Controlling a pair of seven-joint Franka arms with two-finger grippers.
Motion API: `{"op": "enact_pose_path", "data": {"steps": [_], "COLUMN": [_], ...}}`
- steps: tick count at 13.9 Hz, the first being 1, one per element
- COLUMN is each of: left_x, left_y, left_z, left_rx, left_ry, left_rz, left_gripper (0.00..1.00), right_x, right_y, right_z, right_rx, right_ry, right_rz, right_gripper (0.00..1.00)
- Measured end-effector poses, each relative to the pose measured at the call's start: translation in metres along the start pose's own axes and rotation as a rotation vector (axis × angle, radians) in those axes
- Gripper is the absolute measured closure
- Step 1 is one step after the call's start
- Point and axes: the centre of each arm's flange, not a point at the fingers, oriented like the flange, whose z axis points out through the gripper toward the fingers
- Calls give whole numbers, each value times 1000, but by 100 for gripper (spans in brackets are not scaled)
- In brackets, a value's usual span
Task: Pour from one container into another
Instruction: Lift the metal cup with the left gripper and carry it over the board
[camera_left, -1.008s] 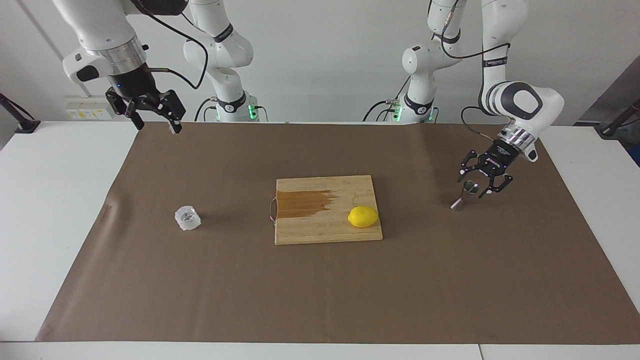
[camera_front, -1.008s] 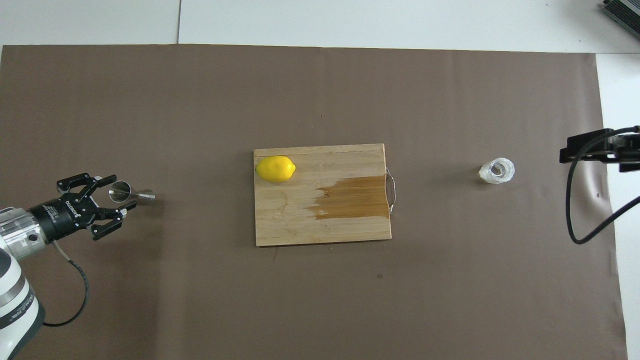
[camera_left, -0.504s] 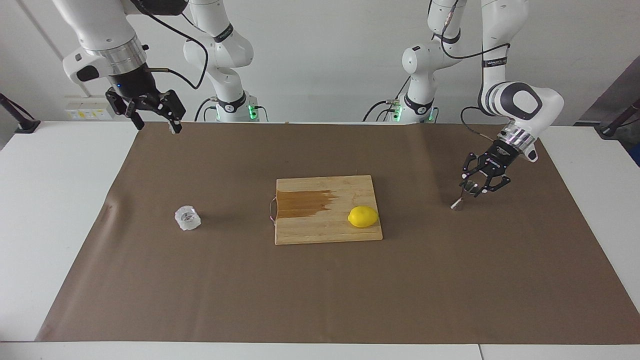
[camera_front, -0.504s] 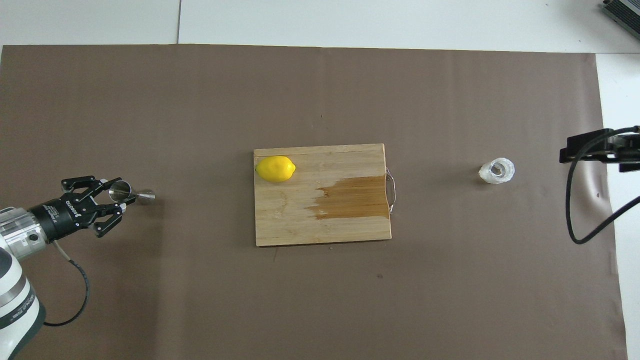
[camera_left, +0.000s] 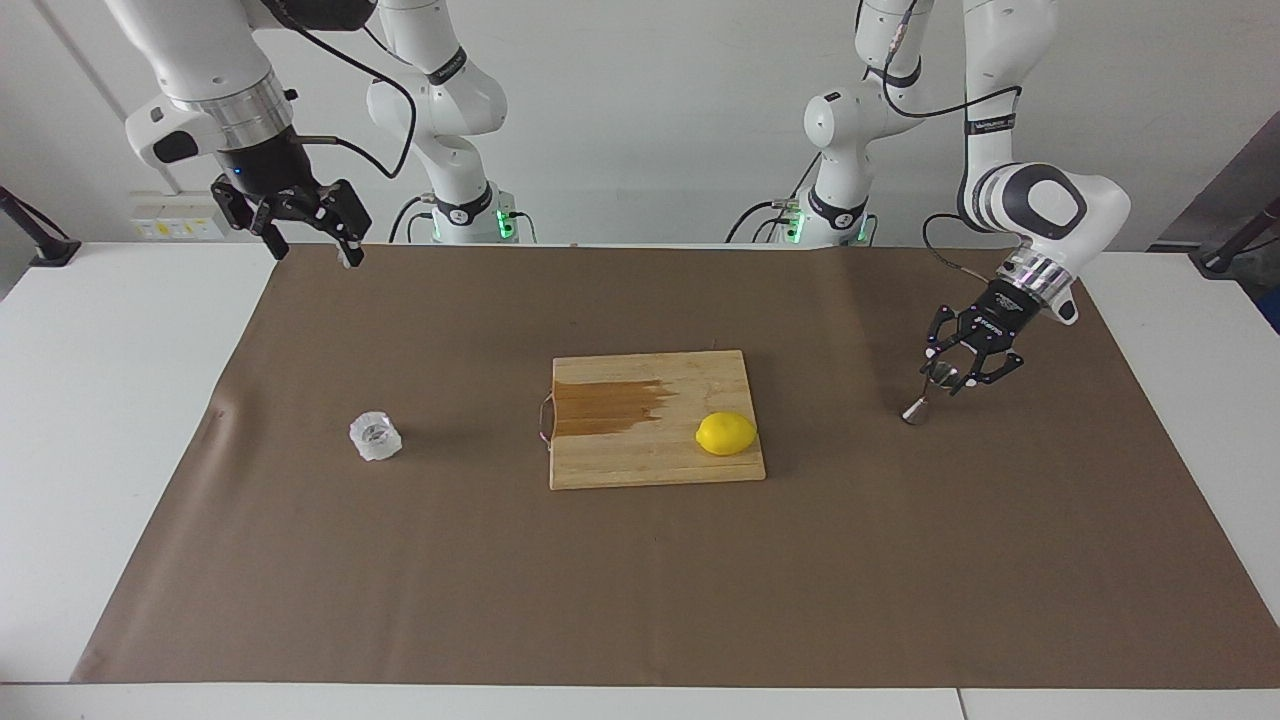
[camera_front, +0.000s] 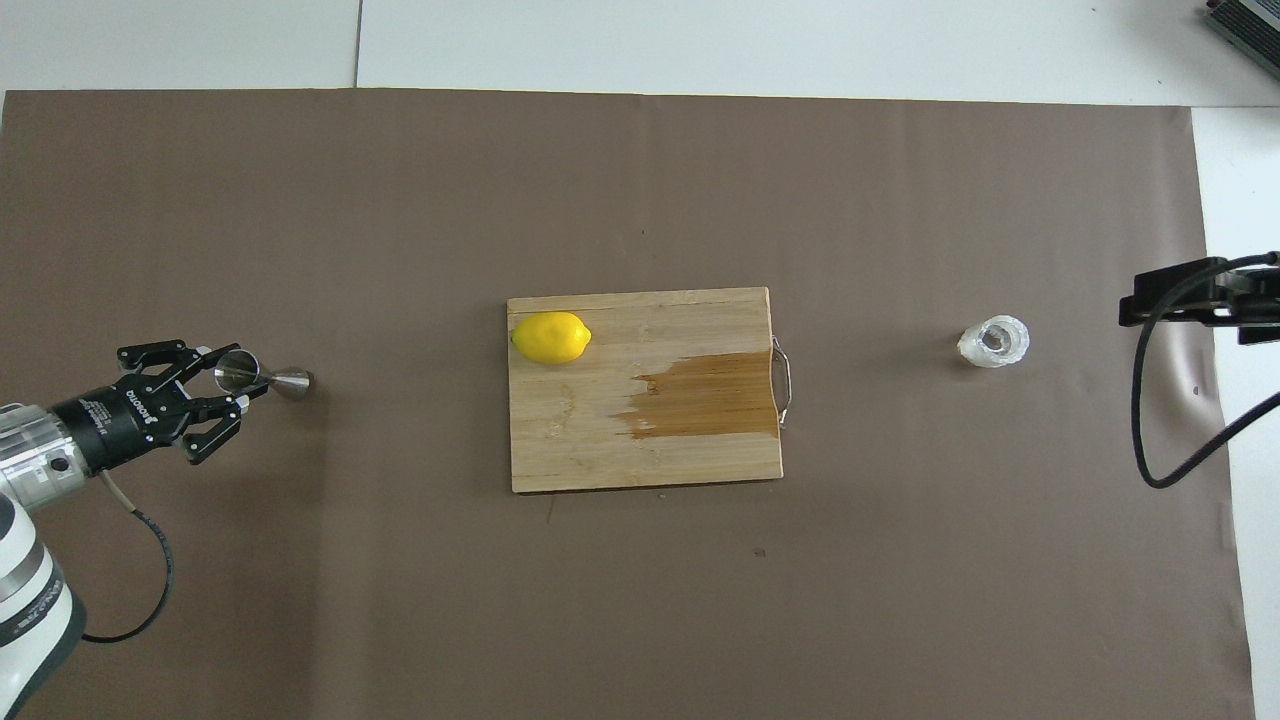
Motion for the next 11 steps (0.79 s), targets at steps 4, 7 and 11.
{"op": "enact_pose_path", "data": {"steps": [4,7,11], "left_x": [-81,-154,-214], "left_y": [8,-20,-60], "left_z": [8,39,69], "left_rx": [20,78,96], "left_ry": [-61,4,12], "left_rz": [-13,-5,-34], "left_gripper": [49,49,49], "right_x": [0,0,0], "right_y": [0,0,0], "right_z": [0,0,0], "right_rx": [0,0,0], "right_ry": [0,0,0], "right_rz": [0,0,0], "right_gripper": [0,0,0]}}
